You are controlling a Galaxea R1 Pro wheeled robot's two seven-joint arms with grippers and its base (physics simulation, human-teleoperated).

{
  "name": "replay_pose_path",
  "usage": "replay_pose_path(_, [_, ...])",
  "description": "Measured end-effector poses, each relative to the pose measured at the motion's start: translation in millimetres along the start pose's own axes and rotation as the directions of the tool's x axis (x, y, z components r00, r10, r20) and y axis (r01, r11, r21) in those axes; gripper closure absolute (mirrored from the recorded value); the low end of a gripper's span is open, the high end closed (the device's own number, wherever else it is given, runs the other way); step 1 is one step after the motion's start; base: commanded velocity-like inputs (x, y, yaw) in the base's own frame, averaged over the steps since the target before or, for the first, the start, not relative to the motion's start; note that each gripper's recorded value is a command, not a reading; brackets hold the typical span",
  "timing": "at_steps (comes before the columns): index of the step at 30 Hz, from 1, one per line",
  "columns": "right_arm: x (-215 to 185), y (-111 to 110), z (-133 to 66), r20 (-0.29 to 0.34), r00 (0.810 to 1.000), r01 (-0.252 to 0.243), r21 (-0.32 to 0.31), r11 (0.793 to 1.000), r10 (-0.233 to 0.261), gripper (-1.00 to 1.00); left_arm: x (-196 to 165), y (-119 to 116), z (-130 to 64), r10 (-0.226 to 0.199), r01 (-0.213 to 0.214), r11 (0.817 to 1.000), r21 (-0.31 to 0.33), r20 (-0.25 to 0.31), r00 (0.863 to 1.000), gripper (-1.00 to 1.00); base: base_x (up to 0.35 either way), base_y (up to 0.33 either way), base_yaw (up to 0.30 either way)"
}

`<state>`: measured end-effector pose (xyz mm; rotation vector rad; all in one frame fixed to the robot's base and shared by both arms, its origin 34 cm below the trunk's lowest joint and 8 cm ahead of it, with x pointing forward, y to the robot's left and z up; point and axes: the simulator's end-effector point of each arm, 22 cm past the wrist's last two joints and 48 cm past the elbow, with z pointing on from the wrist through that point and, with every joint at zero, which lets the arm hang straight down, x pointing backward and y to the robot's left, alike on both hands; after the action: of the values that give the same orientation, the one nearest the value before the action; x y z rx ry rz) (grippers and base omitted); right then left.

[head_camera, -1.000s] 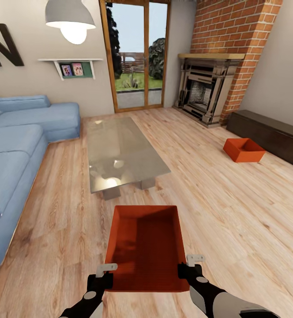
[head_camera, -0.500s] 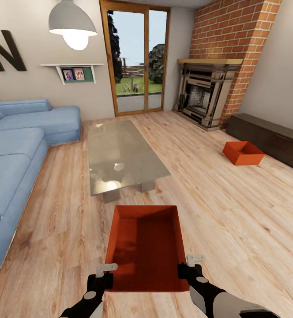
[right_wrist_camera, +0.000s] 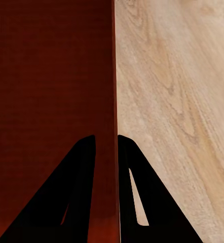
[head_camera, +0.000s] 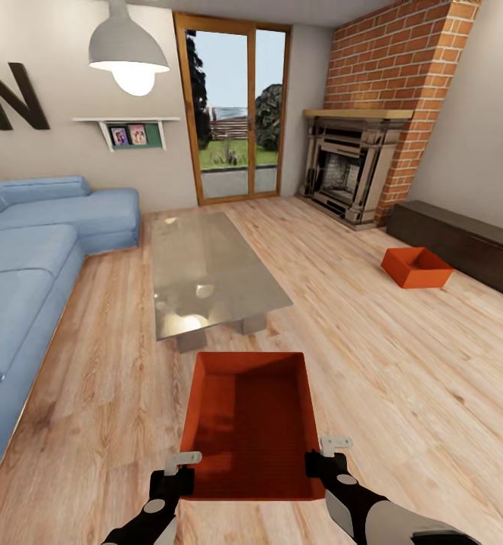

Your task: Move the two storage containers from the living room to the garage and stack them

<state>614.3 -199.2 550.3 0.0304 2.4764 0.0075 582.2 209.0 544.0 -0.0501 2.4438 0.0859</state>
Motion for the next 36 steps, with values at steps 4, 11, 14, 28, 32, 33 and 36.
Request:
replay_pose_path(4, [-3.2, 0.1, -1.2, 0.006, 1.000, 0.000, 0.000, 1.000, 0.000, 1.00, -3.3, 0.0, -0.9, 0.000, 0.000, 1.000, 0.000, 0.006, 1.000, 1.00, 0.000, 0.000, 0.000])
replay_pose_path(11, [-9.0, 0.2, -3.3, 0.017, 1.000, 0.000, 0.000, 1.000, 0.000, 1.00, -8.9, 0.1, -2.5, -0.001, 0.001, 1.000, 0.000, 0.017, 1.000, 1.00, 0.000, 0.000, 0.000])
replay_pose_path(14, [-11.5, 0.2, -4.2, 0.022, 1.000, 0.000, 0.000, 1.000, 0.000, 1.00, -11.2, 0.1, -3.2, -0.002, 0.002, 1.000, 0.000, 0.022, 1.000, 1.00, 0.000, 0.000, 0.000])
replay_pose_path(28, [-22.8, 0.4, -8.6, 0.043, 0.999, 0.001, -0.001, 1.000, -0.001, 1.00, -22.0, 0.0, -6.8, -0.004, 0.004, 1.000, 0.000, 0.043, 0.999, 1.00, 0.000, 0.000, 0.000])
replay_pose_path(32, [-26.0, 0.5, -10.0, 0.050, 0.999, 0.001, -0.001, 1.000, -0.001, 1.00, -25.0, 0.2, -7.9, -0.004, 0.004, 1.000, 0.000, 0.050, 0.999, 1.00, 0.000, 0.000, 0.000])
replay_pose_path(33, [-26.8, 0.6, -10.3, 0.051, 0.999, 0.001, -0.001, 1.000, -0.001, 1.00, -25.8, 0.2, -8.1, -0.004, 0.004, 1.000, 0.000, 0.051, 0.999, 1.00, 0.000, 0.000, 0.000])
replay_pose_path(36, [-29.3, 0.5, -11.3, 0.056, 0.998, 0.001, -0.001, 1.000, -0.001, 1.00, -28.3, 0.1, -8.9, -0.005, 0.005, 1.000, 0.000, 0.056, 0.998, 1.00, 0.000, 0.000, 0.000])
